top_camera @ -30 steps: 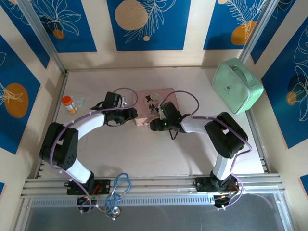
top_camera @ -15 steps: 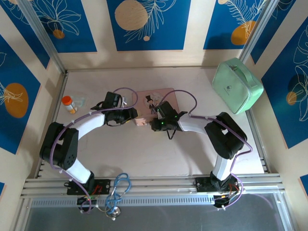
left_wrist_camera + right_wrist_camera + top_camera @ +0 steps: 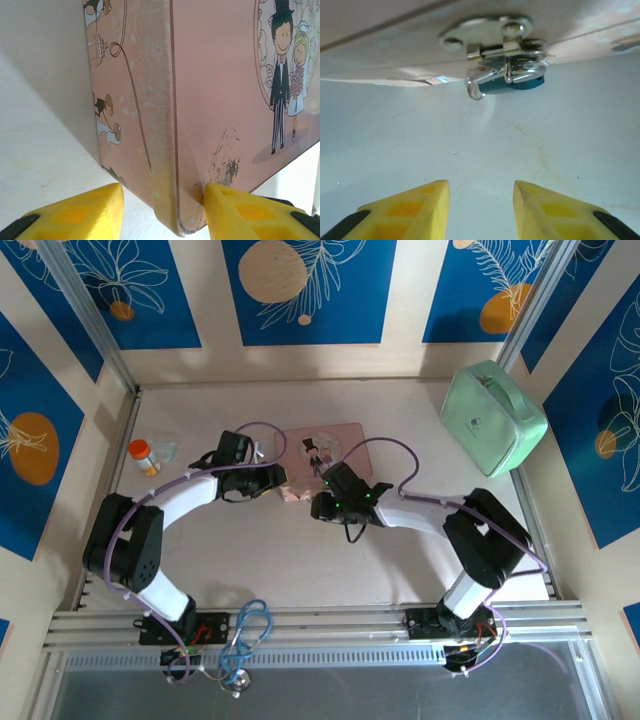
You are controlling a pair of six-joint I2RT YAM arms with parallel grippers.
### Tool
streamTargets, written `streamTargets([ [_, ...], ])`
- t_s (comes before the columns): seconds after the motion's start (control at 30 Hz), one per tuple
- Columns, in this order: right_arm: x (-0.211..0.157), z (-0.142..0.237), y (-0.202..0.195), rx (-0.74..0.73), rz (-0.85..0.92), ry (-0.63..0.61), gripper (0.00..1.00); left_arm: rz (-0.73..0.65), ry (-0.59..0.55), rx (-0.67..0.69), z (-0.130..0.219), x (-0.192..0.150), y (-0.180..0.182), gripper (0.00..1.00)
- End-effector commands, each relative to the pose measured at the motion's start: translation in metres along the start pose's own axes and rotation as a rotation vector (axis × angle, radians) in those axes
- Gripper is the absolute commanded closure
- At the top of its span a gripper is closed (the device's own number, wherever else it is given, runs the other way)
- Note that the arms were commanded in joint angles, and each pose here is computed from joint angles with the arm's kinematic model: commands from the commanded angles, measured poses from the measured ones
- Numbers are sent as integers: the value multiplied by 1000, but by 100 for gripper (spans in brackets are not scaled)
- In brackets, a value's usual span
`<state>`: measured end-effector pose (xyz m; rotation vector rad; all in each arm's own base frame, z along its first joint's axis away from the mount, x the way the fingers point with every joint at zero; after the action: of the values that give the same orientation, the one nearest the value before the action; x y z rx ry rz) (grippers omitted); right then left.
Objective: Unlock a padlock with a key
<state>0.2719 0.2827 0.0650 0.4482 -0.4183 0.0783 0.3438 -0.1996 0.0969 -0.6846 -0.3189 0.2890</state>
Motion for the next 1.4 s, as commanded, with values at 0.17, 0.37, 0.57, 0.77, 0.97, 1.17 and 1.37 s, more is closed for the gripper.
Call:
streamTargets([
  [0.17, 27, -10, -34, -75, -35, -144, 58, 36, 12, 26, -6, -1, 14, 55],
  [0.37, 30, -27, -29, -72, -2, -132, 57, 40, 18, 34, -9, -2, 18, 55],
  [0.57, 26, -36, -25, -47, 22, -110, 58, 38, 16, 29, -8, -1, 16, 56],
  [0.77, 25, -32, -19, 5, 30, -123, 57, 27, 9, 23, -4, 2, 9, 54],
  [0.97, 27, -25, -16, 45, 34, -159, 57, 12, -7, -10, 2, 8, -4, 48],
  [1.17, 29, -28, -13, 54, 43, -157, 57, -4, -16, -33, 8, 10, -16, 46],
  [1.37, 34, -32, -16, 29, 60, -165, 57, -7, -12, -13, 6, 9, -14, 44],
])
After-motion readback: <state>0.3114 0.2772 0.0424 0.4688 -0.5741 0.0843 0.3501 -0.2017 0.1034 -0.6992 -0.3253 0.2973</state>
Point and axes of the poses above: each hand's point on the last joint's axis, 136 mm out from that joint toward the fingers, its own z axis back along the fingers, its own y axis along the line the jaws close on, x = y × z, the point moved 1 cm from there along z, back along the fingers, and after that the axes turned 7 degrees about z, right-handed, at the moved point
